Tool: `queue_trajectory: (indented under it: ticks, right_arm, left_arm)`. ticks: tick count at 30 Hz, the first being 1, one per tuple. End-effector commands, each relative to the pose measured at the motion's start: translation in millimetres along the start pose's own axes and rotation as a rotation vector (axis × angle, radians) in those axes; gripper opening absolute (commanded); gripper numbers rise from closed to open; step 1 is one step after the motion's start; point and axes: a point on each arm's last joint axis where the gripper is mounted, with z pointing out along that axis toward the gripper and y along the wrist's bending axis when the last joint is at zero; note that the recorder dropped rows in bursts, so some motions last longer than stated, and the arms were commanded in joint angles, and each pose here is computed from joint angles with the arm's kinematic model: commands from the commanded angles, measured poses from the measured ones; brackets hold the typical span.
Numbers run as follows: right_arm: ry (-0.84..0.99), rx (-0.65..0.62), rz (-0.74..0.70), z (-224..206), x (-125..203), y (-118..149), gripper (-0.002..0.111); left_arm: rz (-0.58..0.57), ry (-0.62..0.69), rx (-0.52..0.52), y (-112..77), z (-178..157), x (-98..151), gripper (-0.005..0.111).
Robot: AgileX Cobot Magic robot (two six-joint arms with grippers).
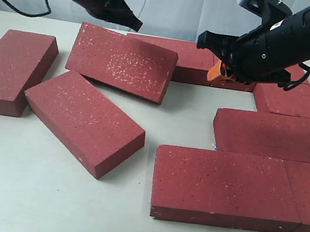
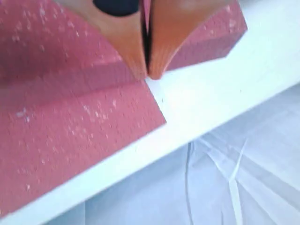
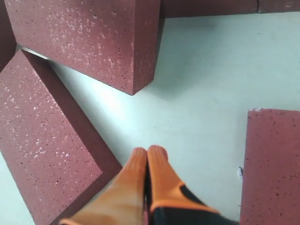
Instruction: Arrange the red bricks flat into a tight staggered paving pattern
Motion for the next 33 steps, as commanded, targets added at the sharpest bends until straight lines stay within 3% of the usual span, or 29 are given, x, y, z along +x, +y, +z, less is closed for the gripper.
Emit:
queue_trajectory:
  ticks: [1,6,12,21,26,29,33]
  right_arm:
    - [0.003,0.001,-0.009,2,-1,1,-0.001]
    - [0.036,0.007,0.010,14,1,-4,-0.001]
    - [0.048,-0.005,0.031,16,2,-3,-0.001]
    - [0.050,-0.010,0.038,16,2,-3,-0.001]
    - [0.050,-0.010,0.038,16,2,-3,-0.001]
    - [0.052,-0.010,0.038,16,2,-3,-0.001]
    - [0.052,-0.010,0.038,16,2,-3,-0.001]
  left_arm:
    - [-0.031,-0.085,-0.008,9.7,23,2,0.000]
    - [-0.035,0.023,-0.009,10.3,47,27,0.000]
    - [-0.022,0.243,-0.044,20.5,46,49,0.000]
    - [-0.007,0.452,-0.084,29.6,35,64,0.000]
    - [-0.031,0.374,-0.129,46.3,16,47,0.000]
    - [-0.115,0.292,-0.167,68.6,7,38,0.000]
    - [-0.194,0.266,-0.201,95.9,9,46,0.000]
